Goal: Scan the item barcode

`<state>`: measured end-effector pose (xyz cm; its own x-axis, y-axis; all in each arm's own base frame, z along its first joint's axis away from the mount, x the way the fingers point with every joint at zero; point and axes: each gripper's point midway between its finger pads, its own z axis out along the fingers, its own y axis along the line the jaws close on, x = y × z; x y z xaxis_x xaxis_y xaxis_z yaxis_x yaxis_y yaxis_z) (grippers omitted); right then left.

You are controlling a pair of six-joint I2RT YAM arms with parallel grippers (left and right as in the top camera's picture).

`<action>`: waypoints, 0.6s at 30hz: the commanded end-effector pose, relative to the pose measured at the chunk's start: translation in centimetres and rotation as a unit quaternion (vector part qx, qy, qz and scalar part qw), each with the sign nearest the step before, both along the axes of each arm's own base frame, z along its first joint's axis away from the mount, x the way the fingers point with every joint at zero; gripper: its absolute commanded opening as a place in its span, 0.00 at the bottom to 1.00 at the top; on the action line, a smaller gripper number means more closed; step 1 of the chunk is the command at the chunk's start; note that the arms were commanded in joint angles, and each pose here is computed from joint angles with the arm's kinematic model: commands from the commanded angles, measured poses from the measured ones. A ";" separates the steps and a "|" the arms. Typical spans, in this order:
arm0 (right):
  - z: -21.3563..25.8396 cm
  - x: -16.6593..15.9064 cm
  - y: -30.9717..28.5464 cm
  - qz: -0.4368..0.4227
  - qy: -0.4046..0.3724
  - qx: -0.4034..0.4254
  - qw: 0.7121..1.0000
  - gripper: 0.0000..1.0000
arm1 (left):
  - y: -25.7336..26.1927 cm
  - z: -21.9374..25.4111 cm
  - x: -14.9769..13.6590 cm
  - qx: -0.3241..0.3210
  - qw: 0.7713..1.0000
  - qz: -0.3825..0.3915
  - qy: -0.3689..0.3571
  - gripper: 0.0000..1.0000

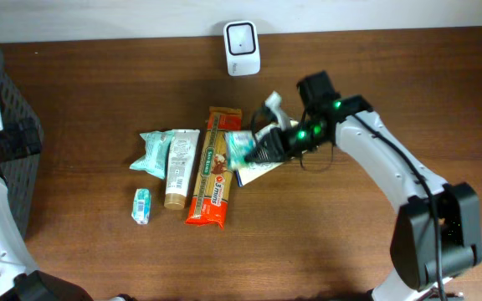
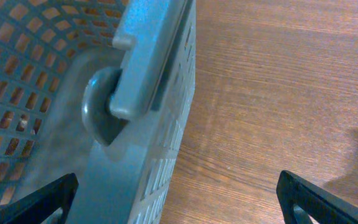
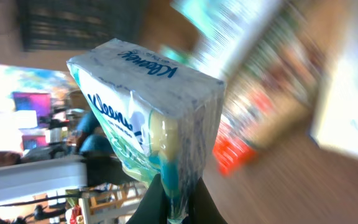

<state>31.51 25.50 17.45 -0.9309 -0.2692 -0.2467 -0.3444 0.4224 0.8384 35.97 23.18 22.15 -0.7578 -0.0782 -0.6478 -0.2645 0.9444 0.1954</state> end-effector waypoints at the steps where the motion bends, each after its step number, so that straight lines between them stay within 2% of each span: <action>1: 9.1 1.1 0.8 0.041 -0.062 0.168 0.983 0.04 | 0.0 0.0 0.2 -0.004 1.000 -0.001 -0.003 0.99; 4: 13.1 3.0 -0.3 0.042 -0.086 0.231 0.968 0.04 | 0.0 0.0 0.2 -0.004 1.000 -0.001 -0.003 0.99; 5: 14.7 3.4 -0.9 0.059 -0.115 0.260 0.957 0.04 | 0.0 0.0 0.2 -0.004 1.000 -0.001 -0.003 0.99; 8: 16.3 4.9 -1.4 0.060 -0.168 0.266 0.947 0.04 | 0.0 0.0 0.2 -0.004 1.000 -0.001 -0.003 0.99; 11: 15.7 6.8 -1.4 0.014 -0.179 0.237 0.955 0.04 | 0.0 0.0 0.2 -0.004 1.000 -0.001 -0.003 0.99; 14: 12.1 10.0 -0.8 -0.087 -0.187 0.134 0.969 0.04 | 0.0 0.0 0.2 -0.004 1.000 -0.001 -0.003 0.99; 16: 7.4 11.6 -1.4 -0.157 -0.188 0.003 0.970 0.04 | 0.0 0.0 0.2 -0.004 1.000 -0.001 -0.003 0.99; 18: 4.4 11.8 -2.3 -0.187 -0.196 -0.112 0.956 0.04 | 0.0 0.0 0.2 -0.004 1.000 -0.001 -0.003 0.99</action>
